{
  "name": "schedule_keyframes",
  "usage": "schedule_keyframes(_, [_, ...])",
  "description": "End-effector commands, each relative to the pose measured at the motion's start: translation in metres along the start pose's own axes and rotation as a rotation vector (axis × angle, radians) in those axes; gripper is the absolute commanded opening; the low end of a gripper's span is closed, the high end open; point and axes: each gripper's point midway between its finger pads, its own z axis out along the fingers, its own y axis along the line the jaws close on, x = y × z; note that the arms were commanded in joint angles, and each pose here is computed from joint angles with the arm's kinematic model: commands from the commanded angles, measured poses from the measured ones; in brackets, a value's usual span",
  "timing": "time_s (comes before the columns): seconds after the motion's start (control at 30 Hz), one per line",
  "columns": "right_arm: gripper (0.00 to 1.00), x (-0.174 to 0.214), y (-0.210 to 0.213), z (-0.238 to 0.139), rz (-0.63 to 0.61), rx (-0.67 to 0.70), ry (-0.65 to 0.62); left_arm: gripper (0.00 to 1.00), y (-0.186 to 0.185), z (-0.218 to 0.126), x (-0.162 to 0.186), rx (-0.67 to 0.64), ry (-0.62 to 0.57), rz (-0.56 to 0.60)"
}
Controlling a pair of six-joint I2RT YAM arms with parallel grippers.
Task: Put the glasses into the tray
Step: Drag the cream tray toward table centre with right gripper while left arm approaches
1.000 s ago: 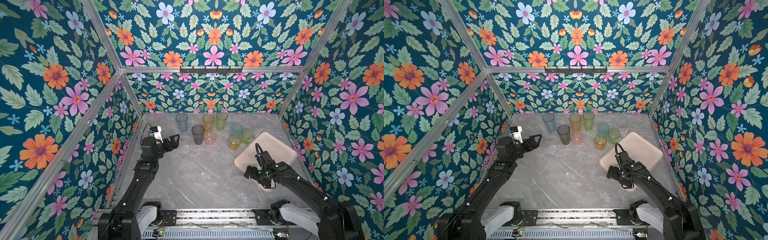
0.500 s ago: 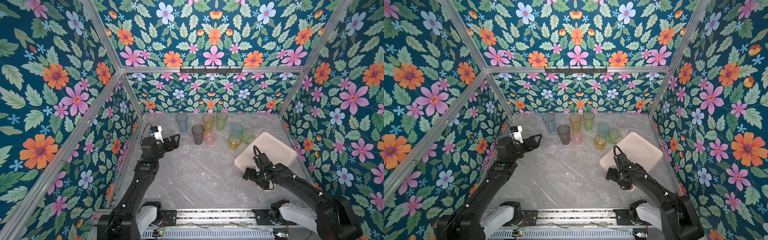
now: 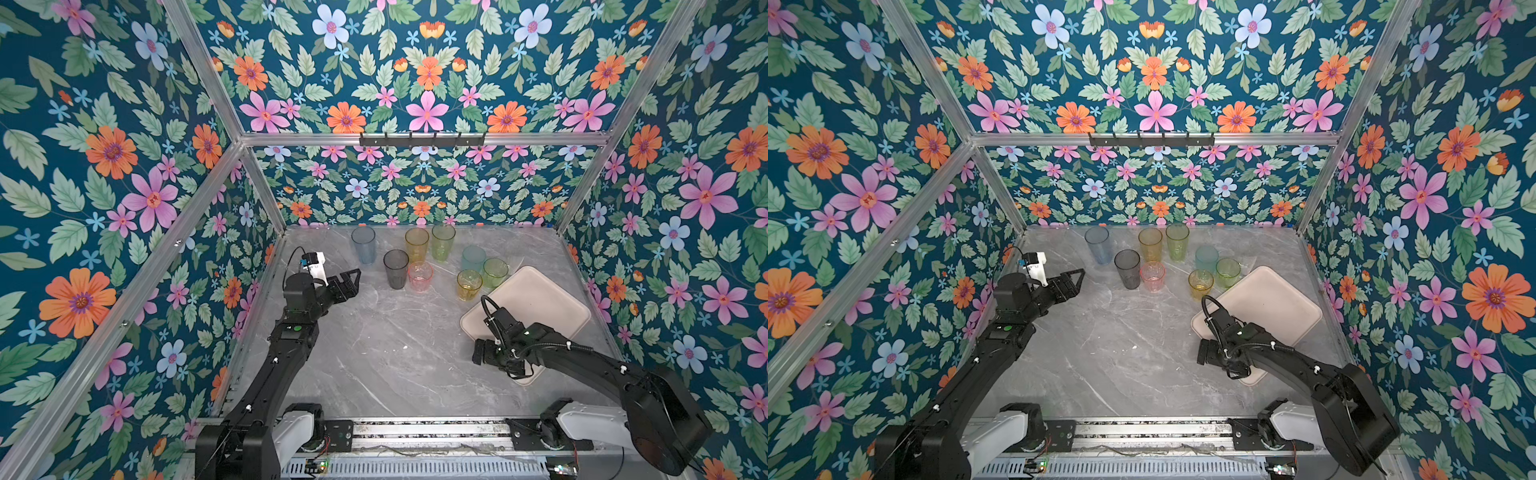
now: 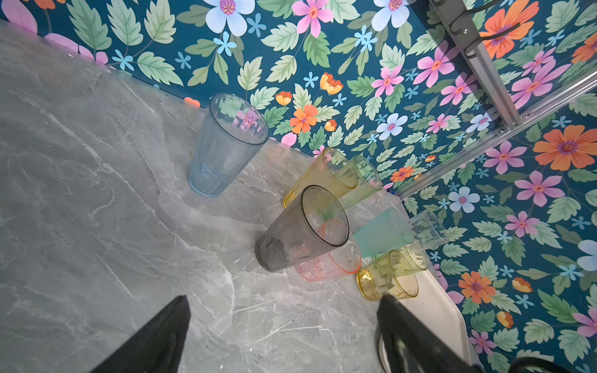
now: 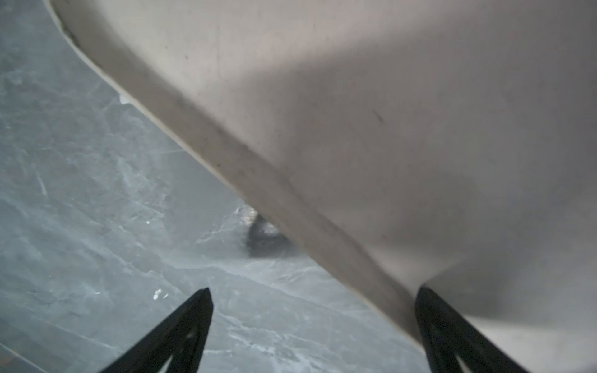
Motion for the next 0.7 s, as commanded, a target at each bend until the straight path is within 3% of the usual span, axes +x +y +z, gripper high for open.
schedule_keyframes(0.0, [0.99,-0.002,0.034,0.004,-0.011,-0.109,0.006,0.94,0.0,0.0,0.0,0.002,-0.004,0.005])
schedule_keyframes(0.67, [0.99,0.003,0.144,0.019,-0.214,-0.228,0.079,0.93,0.012,-0.004,0.015,-0.042,0.025,-0.012])
